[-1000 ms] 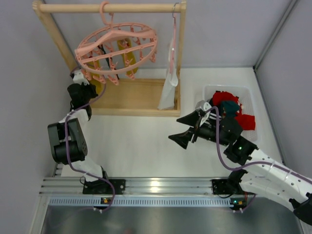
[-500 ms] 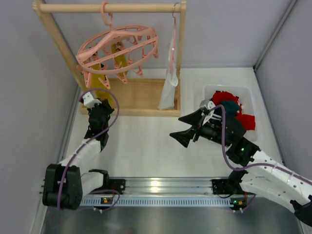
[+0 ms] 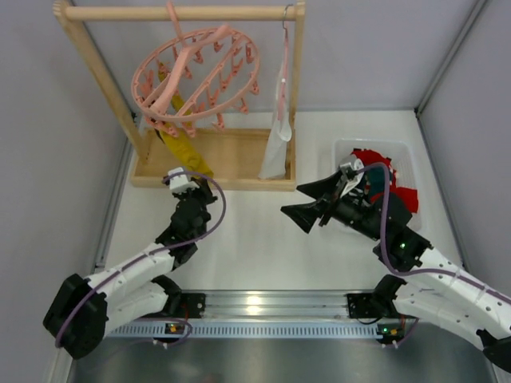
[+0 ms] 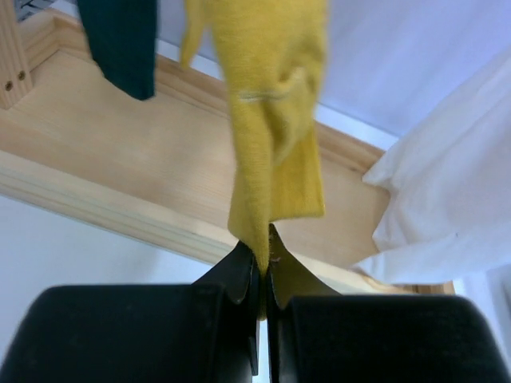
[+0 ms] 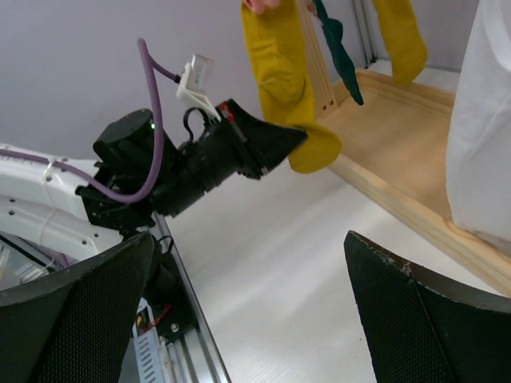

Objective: Remove the socks clipped to the hanger

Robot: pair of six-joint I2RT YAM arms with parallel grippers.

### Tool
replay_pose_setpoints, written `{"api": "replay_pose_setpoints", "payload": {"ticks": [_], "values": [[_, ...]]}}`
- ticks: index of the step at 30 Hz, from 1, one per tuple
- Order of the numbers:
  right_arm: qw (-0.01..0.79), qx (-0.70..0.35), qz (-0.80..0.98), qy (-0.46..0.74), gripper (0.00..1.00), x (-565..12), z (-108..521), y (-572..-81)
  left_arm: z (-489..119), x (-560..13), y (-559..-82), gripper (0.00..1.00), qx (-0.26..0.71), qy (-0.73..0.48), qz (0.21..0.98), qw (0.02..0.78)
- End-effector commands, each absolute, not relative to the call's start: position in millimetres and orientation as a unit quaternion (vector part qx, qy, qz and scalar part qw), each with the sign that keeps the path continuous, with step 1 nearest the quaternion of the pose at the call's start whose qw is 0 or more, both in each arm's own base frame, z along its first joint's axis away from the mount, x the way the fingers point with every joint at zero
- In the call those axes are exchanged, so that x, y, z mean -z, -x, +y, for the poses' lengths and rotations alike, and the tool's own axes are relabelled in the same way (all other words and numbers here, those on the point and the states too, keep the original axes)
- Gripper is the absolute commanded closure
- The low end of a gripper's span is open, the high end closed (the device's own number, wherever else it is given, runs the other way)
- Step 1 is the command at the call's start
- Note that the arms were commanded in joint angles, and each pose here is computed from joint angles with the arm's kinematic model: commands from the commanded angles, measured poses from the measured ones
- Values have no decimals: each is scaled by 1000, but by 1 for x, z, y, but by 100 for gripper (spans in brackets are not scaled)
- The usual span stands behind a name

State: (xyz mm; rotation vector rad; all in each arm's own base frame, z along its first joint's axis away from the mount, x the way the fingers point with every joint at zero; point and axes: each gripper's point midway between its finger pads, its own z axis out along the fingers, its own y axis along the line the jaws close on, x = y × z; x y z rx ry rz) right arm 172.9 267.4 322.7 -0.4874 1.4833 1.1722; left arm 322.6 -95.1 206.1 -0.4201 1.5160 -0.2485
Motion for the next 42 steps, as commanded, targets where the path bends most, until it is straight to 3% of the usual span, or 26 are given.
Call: {"api": "replay_pose_setpoints", "payload": {"ticks": [1,17,27,42], "values": [[590,-517,595,176,1,-370,263,-176,-113,-226,-324,100,80,181,672,713],[623,-380,661,172,4,-430,259,-228,-202,-228,-323,100,37,72,706,704],[585,-321,701,249,11,-428,320,-257,-235,-234,-327,100,-19,21,710,704],[575,-257,683,371,20,-423,432,-263,-246,-231,-323,100,-23,-25,711,702]]}}
